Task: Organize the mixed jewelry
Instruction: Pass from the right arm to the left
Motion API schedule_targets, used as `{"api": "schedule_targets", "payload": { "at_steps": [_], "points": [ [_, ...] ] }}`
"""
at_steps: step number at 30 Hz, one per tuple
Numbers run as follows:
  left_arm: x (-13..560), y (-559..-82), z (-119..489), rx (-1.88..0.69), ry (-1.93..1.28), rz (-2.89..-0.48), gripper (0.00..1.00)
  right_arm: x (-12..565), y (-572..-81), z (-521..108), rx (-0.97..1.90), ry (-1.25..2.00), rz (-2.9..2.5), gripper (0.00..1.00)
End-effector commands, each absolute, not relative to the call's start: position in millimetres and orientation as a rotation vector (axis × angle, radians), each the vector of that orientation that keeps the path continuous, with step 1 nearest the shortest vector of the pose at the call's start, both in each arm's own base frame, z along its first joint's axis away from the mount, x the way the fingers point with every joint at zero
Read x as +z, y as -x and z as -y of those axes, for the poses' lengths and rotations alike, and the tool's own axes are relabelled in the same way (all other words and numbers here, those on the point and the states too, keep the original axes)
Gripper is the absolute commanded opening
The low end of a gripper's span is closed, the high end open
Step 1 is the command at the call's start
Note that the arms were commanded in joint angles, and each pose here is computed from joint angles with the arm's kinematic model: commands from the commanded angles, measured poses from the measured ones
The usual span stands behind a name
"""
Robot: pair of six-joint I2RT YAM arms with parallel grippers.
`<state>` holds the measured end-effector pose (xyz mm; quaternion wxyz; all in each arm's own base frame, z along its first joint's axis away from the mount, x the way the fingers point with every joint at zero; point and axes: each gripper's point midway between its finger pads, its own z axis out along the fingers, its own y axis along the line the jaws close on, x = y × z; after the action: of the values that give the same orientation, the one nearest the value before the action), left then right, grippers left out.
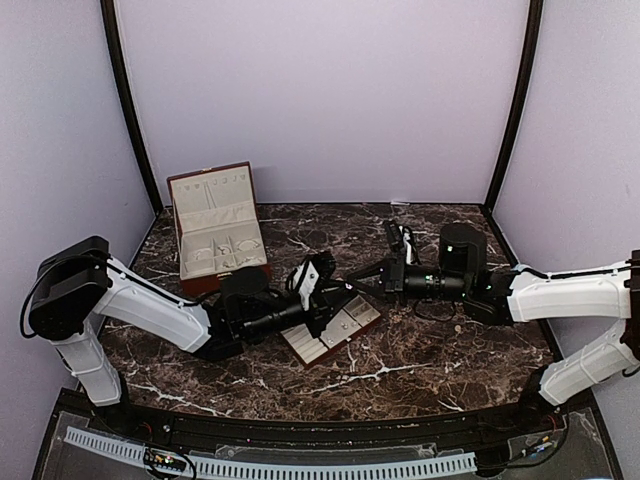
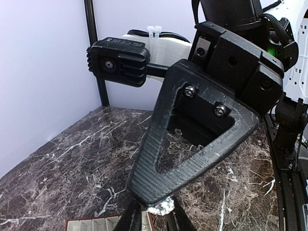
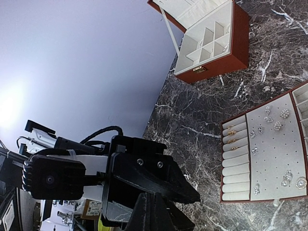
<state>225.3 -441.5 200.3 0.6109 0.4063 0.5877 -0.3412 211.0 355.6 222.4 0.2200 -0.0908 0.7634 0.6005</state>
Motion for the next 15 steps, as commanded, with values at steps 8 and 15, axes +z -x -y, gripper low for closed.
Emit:
{"api": "schedule_targets", "payload": {
  "at_steps": [8, 15],
  "points": [
    [223.4, -226.6, 441.1, -0.769, -0.881, -1.292, 0.07, 235.2, -212.4, -360.1, 1.693, 0.251, -2.058, 0.0],
    [226.3, -222.9, 438.4, -0.761, -0.88, -1.273, 0.0, 230.6, -214.4, -357.7, 1.678, 0.222, -2.067, 0.0]
  ]
}}
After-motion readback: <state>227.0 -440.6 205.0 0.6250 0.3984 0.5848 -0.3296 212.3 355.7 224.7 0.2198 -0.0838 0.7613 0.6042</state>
